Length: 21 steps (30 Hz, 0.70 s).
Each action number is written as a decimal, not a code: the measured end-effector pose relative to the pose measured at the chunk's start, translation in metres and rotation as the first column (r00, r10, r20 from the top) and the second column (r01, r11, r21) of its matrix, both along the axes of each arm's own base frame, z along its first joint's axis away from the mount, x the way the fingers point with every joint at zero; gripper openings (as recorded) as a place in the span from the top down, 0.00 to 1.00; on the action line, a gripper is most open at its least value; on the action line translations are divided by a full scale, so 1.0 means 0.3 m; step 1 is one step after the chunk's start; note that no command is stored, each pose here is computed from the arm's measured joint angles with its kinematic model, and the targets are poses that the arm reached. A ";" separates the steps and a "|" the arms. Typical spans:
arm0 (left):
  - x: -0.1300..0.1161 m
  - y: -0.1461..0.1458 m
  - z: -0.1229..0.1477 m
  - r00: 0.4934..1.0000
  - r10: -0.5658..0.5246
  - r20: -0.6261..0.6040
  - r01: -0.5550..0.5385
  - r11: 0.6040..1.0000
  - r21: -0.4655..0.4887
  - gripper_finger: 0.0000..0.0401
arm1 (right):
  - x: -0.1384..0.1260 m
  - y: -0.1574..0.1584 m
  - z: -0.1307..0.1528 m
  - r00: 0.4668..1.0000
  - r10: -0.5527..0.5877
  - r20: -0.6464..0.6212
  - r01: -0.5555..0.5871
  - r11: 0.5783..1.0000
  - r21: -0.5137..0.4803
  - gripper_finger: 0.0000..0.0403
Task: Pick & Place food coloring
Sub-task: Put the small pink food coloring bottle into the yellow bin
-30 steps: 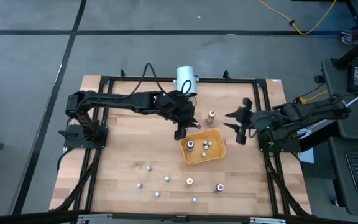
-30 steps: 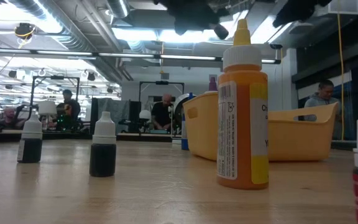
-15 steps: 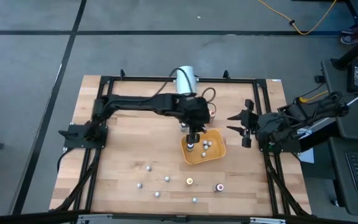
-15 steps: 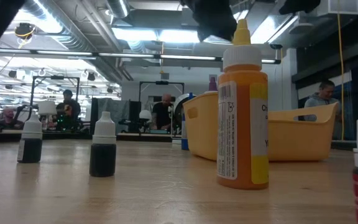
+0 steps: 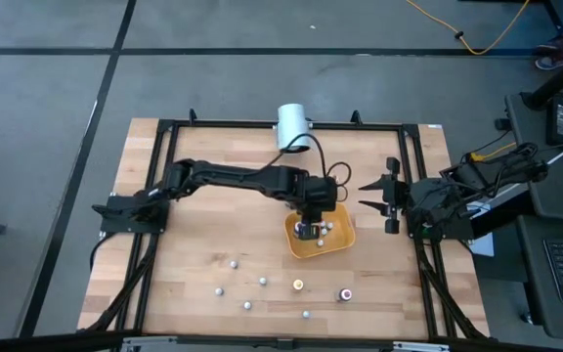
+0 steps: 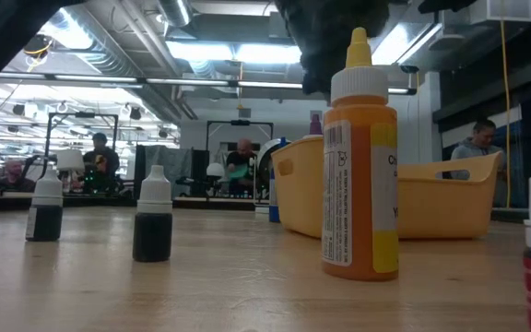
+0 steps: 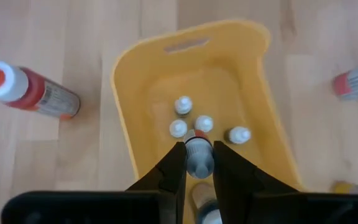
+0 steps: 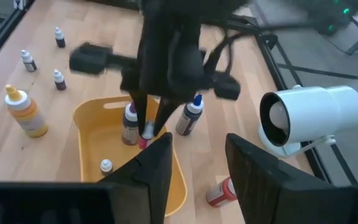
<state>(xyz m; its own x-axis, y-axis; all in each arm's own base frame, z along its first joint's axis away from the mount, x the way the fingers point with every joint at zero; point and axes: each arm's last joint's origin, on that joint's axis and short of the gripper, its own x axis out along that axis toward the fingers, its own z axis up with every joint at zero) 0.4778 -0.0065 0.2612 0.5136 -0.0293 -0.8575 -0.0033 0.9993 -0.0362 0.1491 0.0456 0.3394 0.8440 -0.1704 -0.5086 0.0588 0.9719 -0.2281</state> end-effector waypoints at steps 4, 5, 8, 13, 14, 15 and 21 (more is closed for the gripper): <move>0.011 -0.001 -0.041 0.999 0.006 -0.034 -0.006 1.000 -0.008 0.86 | -0.003 -0.001 0.001 1.000 0.008 -0.001 -0.008 1.000 -0.012 0.62; 0.013 -0.003 -0.052 0.999 0.004 -0.045 -0.005 1.000 -0.008 0.86 | -0.004 -0.002 0.002 1.000 0.009 0.001 -0.009 1.000 -0.012 0.62; 0.019 -0.004 -0.078 0.998 0.004 -0.066 -0.005 1.000 -0.008 0.86 | -0.006 -0.003 0.003 1.000 0.018 0.000 -0.018 0.999 -0.026 0.62; 0.031 -0.009 -0.111 0.997 -0.002 -0.079 0.001 1.000 -0.012 0.86 | -0.010 -0.004 0.006 1.000 0.020 0.004 -0.020 0.999 -0.029 0.62; 0.040 -0.011 -0.121 0.998 -0.006 -0.069 0.005 1.000 -0.016 0.86 | -0.011 -0.004 0.006 1.000 0.020 0.005 -0.020 0.999 -0.029 0.62; 0.045 -0.012 -0.128 0.998 -0.006 -0.064 0.005 1.000 -0.016 0.86 | -0.012 -0.005 0.006 1.000 0.020 0.006 -0.020 0.999 -0.028 0.62; 0.047 -0.014 -0.159 0.995 -0.013 -0.098 0.011 1.000 -0.021 0.86 | -0.017 -0.007 0.005 1.000 0.020 -0.001 -0.020 0.999 -0.031 0.62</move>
